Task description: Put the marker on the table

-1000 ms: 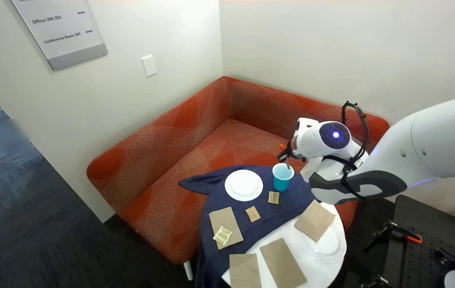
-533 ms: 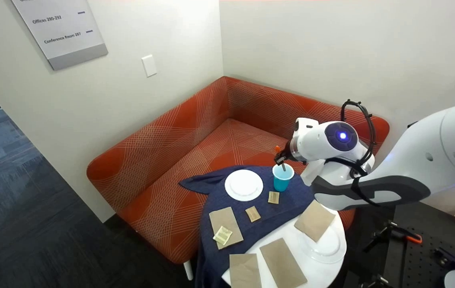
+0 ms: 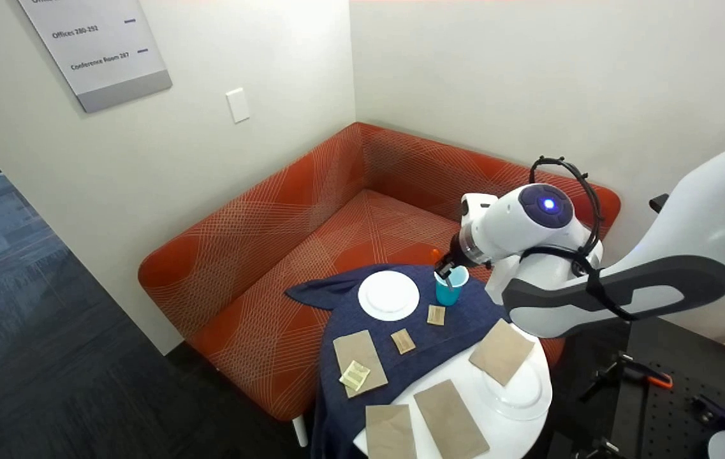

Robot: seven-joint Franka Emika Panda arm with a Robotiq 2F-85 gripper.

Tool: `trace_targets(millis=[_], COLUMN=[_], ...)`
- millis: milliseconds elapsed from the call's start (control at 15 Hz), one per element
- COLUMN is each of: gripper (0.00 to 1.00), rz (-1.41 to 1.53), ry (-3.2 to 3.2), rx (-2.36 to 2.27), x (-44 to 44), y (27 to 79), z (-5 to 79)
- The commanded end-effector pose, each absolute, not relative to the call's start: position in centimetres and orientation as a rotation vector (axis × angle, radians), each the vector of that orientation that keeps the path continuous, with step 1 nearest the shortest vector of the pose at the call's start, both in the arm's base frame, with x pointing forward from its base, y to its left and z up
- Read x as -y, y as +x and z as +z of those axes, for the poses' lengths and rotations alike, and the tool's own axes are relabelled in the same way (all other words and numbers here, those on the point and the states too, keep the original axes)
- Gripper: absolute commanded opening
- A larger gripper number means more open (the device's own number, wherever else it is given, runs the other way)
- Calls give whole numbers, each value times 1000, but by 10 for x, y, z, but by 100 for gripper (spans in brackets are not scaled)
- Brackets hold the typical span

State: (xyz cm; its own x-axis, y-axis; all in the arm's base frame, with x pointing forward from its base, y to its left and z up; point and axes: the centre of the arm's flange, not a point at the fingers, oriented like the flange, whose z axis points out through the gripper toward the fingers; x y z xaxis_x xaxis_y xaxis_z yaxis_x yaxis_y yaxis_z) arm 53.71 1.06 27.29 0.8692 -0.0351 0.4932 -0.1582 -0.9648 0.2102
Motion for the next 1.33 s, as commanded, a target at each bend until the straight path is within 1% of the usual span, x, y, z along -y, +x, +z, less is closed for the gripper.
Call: trace_targets(millis=[0, 733, 1267], gripper=[4, 4, 4], rz=[559, 15, -188], ry=[2918, 3000, 3031], rx=[64, -35, -35], x=[-6, 3, 8], y=[535, 557, 565], z=[280, 233, 204])
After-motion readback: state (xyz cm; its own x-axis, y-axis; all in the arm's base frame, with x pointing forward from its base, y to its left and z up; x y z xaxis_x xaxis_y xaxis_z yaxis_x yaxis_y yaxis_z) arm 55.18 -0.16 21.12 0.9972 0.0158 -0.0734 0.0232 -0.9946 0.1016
